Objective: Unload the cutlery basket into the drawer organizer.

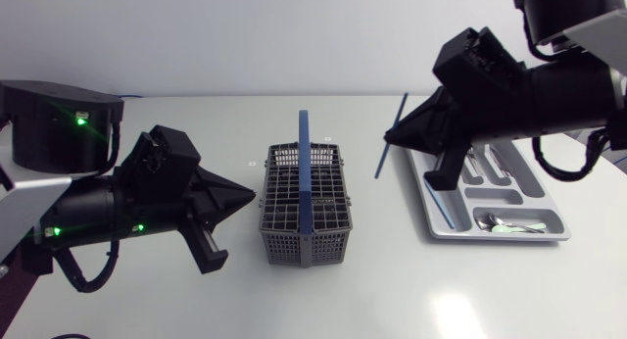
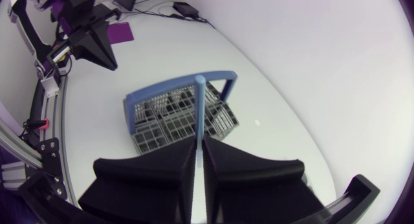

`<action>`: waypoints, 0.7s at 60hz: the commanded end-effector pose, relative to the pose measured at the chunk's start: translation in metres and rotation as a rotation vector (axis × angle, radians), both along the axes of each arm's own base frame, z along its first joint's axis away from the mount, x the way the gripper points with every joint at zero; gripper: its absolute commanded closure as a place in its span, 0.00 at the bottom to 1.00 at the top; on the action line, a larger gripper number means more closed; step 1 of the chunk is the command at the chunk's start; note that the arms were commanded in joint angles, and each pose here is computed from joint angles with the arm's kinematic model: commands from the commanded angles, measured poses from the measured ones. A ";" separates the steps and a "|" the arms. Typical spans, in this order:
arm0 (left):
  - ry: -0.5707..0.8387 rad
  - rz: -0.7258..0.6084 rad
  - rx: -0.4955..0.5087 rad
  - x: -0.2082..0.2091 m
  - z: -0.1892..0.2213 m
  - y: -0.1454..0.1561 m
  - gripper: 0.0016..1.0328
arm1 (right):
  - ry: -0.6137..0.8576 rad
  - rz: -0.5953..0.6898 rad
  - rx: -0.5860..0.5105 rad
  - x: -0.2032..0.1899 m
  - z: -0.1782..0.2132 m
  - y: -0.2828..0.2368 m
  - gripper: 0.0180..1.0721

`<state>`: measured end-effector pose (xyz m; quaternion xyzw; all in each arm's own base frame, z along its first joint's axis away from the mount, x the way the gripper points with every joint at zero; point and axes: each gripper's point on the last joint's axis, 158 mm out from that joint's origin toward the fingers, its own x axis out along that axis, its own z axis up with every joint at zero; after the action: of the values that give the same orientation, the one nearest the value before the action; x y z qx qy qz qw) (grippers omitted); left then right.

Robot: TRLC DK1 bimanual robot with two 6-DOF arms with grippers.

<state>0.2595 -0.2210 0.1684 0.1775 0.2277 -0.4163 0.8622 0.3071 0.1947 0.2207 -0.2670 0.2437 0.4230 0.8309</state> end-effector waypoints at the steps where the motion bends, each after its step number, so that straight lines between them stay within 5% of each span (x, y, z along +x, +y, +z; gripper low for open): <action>1: 0.006 -0.008 0.019 -0.006 -0.008 0.002 0.91 | 0.076 -0.071 -0.015 0.013 -0.015 -0.025 0.95; 24: 0.005 -0.015 0.028 -0.007 -0.010 -0.001 0.91 | 0.460 -0.362 -0.011 0.075 -0.100 -0.147 0.95; 42: 0.007 -0.011 0.031 -0.006 -0.011 0.000 0.91 | 0.686 -0.445 0.008 0.098 -0.147 -0.178 0.95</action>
<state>0.2575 -0.2230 0.1679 0.1830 0.2273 -0.4160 0.8613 0.4013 0.0197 0.0843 -0.0637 0.5411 0.2943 0.7852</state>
